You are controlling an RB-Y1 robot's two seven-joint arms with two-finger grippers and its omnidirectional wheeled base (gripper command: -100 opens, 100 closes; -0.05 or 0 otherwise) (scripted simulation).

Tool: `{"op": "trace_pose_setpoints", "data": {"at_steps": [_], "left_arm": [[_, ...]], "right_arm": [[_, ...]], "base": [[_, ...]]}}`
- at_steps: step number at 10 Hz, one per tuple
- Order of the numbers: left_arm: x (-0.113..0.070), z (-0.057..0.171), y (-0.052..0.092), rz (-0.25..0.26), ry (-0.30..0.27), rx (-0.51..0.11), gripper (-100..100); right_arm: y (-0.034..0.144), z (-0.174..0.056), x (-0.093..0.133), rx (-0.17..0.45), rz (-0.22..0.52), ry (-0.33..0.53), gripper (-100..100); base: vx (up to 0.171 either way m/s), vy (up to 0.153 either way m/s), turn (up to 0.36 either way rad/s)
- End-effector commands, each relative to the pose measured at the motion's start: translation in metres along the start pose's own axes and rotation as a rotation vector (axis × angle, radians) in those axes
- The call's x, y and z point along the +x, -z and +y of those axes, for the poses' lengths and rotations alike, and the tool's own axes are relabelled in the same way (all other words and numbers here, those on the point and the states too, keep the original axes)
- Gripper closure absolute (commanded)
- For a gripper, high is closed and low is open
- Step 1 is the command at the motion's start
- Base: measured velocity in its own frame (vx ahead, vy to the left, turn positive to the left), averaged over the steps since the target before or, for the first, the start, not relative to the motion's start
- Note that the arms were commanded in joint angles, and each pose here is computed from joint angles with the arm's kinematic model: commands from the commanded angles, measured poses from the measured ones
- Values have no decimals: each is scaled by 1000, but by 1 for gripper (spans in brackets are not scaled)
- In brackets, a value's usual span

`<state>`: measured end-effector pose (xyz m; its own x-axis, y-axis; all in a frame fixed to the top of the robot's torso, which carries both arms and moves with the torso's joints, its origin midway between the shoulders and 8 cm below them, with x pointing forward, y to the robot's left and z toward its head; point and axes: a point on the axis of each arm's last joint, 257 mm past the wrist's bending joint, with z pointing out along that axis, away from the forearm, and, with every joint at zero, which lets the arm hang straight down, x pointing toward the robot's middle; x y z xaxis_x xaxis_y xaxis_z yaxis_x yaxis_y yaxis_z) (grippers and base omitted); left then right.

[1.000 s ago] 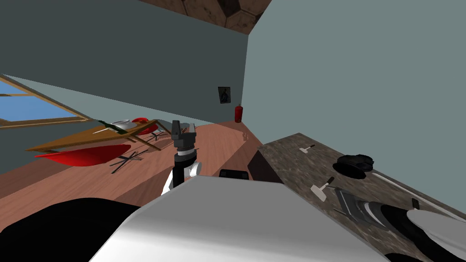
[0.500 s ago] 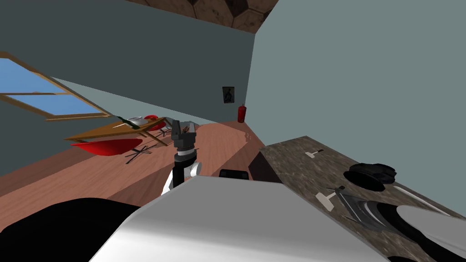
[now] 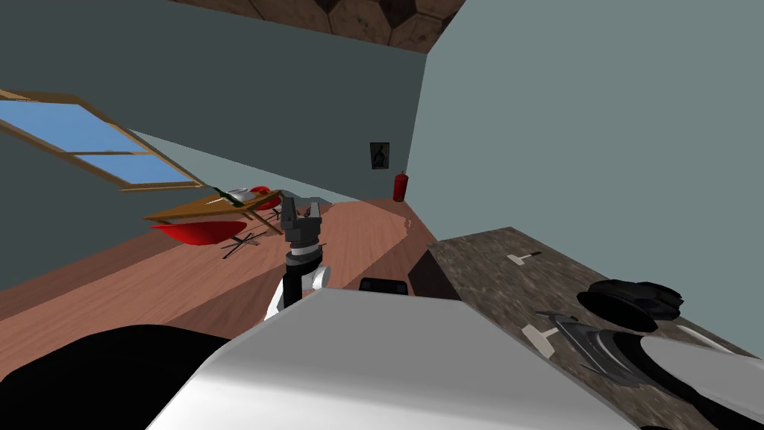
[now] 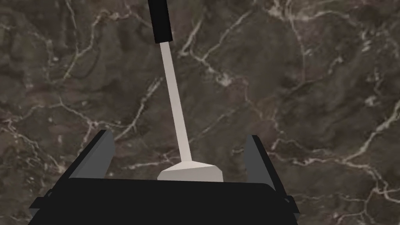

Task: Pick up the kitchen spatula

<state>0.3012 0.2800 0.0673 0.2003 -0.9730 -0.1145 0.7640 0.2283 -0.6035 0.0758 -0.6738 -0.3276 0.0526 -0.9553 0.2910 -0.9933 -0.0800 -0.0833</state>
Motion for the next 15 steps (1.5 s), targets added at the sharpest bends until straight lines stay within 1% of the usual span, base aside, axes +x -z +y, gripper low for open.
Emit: {"op": "trace_pose_setpoints", "data": {"at_steps": [1,2,5,6,7,15], "left_arm": [[0,0,0,0,0,0,0],[0,0,0,0,0,0,0],[0,0,0,0,0,0,0],[0,0,0,0,0,0,0],[0,0,0,0,0,0,0],[0,0,0,0,0,0,0]], "right_arm": [[-2,5,1,-17,10,80,-100],[-3,11,2,-33,15,148,-100],[-3,10,2,-31,15,146,-100],[-3,11,2,-31,15,147,0],[-4,12,0,-30,18,152,-100],[-14,27,-19,-22,17,185,-100]], "base": [[-18,-23,133],[-22,-25,203],[-7,-9,7],[0,0,0],[15,-14,-34],[49,-25,-38]]}}
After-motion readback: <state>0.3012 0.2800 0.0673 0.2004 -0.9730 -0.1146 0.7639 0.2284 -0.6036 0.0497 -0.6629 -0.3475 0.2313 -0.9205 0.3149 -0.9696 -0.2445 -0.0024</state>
